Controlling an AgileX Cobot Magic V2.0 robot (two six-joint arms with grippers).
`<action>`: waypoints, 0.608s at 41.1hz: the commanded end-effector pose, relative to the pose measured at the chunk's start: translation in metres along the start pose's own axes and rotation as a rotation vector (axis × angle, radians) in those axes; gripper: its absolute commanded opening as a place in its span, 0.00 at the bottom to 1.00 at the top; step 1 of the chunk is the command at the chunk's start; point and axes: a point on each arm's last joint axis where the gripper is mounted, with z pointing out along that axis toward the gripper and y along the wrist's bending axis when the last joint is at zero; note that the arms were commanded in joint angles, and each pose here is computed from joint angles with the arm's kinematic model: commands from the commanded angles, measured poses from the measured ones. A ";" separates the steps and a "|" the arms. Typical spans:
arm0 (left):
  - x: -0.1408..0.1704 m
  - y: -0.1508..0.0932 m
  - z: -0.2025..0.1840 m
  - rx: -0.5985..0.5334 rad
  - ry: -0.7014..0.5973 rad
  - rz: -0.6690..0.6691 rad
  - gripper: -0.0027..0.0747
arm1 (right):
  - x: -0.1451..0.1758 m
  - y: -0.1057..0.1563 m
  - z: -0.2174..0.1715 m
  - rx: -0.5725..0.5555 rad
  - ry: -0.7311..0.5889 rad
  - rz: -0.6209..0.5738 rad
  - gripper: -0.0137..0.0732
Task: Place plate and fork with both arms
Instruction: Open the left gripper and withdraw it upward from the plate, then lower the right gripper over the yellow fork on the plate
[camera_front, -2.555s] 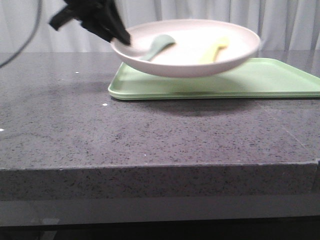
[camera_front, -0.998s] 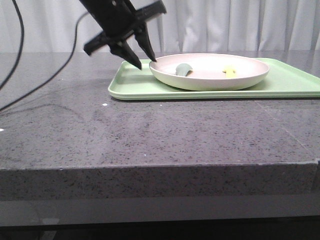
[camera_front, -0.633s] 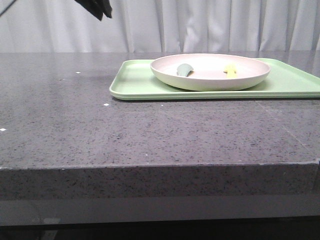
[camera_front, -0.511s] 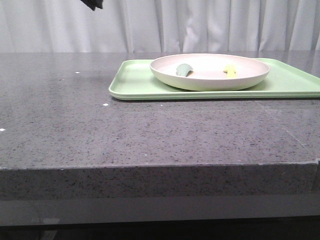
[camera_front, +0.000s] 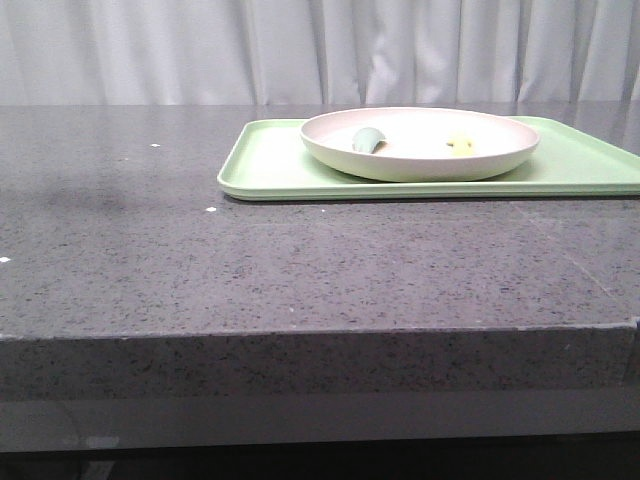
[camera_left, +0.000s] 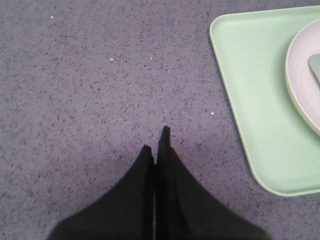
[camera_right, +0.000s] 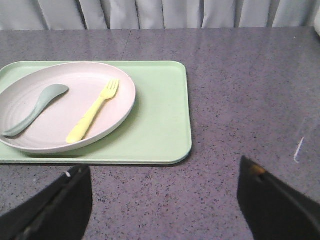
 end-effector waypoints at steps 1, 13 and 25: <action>0.003 0.019 -0.030 -0.016 -0.162 -0.061 0.01 | -0.018 0.002 -0.003 -0.008 -0.099 -0.006 0.87; 0.077 0.062 -0.083 -0.124 -0.306 -0.089 0.01 | -0.018 0.002 -0.003 -0.008 -0.098 -0.006 0.87; 0.149 0.058 -0.117 -0.024 -0.518 -0.086 0.01 | -0.018 0.002 -0.003 -0.008 -0.102 -0.006 0.87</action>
